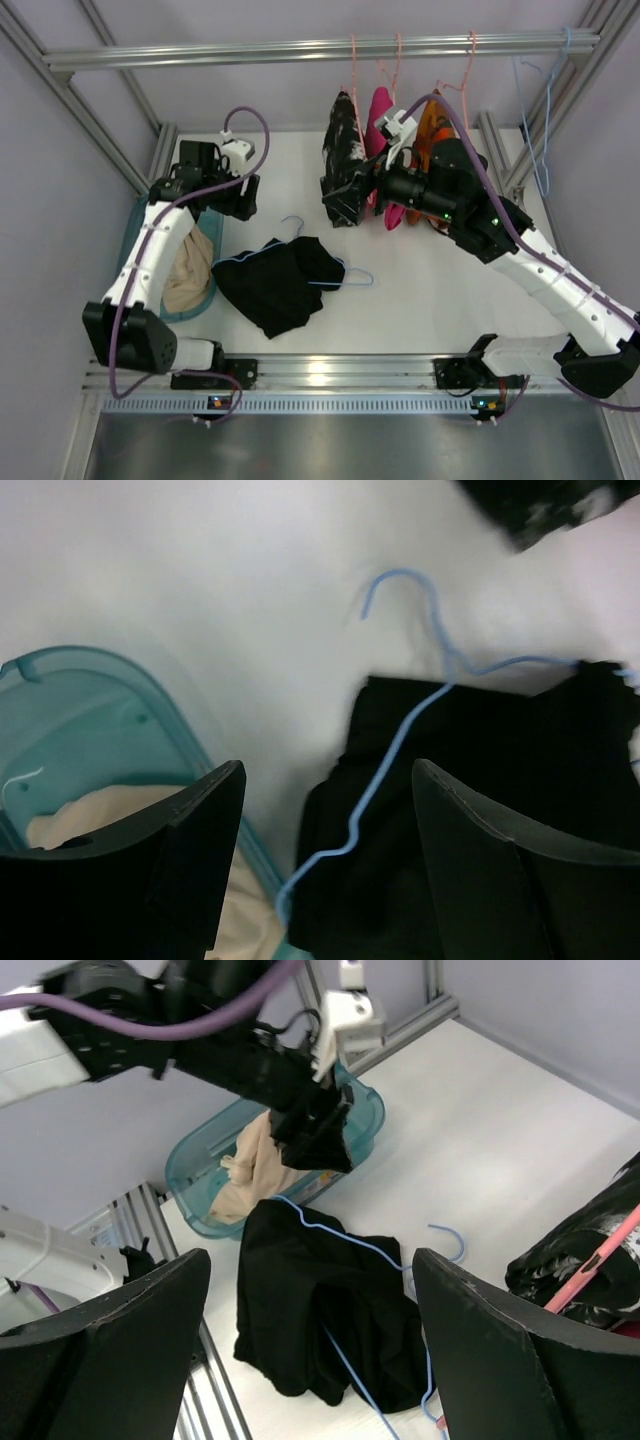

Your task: Remove the trousers from the hanger

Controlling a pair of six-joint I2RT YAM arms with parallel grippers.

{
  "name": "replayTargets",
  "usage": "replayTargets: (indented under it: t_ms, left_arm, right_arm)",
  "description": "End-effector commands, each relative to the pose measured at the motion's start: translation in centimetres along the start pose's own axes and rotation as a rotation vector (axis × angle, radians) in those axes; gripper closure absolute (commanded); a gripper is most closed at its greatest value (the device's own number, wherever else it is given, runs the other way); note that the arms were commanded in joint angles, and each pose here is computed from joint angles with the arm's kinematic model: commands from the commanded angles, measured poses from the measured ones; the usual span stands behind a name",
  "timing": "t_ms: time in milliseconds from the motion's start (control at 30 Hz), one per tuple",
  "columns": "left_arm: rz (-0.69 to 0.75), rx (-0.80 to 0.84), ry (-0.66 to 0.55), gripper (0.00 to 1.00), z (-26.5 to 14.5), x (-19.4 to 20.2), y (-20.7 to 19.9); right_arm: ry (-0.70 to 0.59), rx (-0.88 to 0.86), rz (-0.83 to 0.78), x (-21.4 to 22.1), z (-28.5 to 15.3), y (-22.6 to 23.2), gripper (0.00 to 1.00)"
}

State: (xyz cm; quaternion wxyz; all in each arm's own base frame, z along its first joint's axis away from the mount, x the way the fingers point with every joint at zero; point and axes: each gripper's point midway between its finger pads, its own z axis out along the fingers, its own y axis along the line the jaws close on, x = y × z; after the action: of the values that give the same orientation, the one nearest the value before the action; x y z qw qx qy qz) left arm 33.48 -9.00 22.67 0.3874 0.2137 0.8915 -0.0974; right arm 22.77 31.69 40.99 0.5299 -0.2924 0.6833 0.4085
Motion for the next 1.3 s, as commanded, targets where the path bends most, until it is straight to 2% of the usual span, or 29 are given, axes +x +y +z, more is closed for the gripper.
replayTargets:
  t_ms: [0,233,433,533,767,867,933,967,1133,1167,1267]
  left_arm:
    - [0.122,0.088,0.097,0.27,1.3,1.8,0.9]
    - [0.177,0.281,0.213,0.23,4.0,5.7,-2.0]
    - [0.221,0.325,0.347,0.2,5.6,10.0,-4.5]
    - [0.22,0.307,0.386,0.21,7.1,11.3,-5.2]
    - [0.244,0.09,0.363,0.28,11.3,10.4,-1.5]
    - [0.279,0.035,0.365,0.39,12.4,10.7,-0.3]
    - [0.304,0.01,0.306,0.48,12.6,9.8,0.0]
    - [0.314,0.006,0.284,0.6,12.6,9.4,0.1]
    - [0.359,0.042,0.175,0.9,11.7,7.7,-0.8]
    - [0.362,0.043,0.164,0.99,11.5,7.4,-0.9]
    - [0.38,0.025,0.075,1.0,10.0,5.5,-1.0]
  right_arm:
    - [-0.032,-0.005,-0.042,-0.9,-0.7,0.1,0.16]
    - [-0.024,-0.008,-0.038,-0.5,-0.9,0.0,0.15]
    - [-0.016,-0.007,-0.027,-0.2,-0.7,-0.3,0.14]
    - [-0.015,-0.001,-0.021,-0.2,-0.6,-0.6,0.13]
    - [-0.017,-0.001,-0.008,-0.2,-0.5,-0.7,0.13]
    - [-0.019,-0.005,-0.01,-0.3,-0.6,-0.6,0.13]
    - [-0.023,-0.001,-0.014,-0.5,-0.6,-0.7,0.13]
    - [-0.023,0.001,-0.014,-0.5,-0.7,-0.7,0.13]
    - [-0.027,0.009,-0.015,-0.4,-1.0,-0.9,0.14]
    - [-0.026,0.008,-0.016,-0.4,-1.0,-0.9,0.14]
    - [-0.037,0.013,-0.025,-0.8,-1.2,-1.0,0.14]
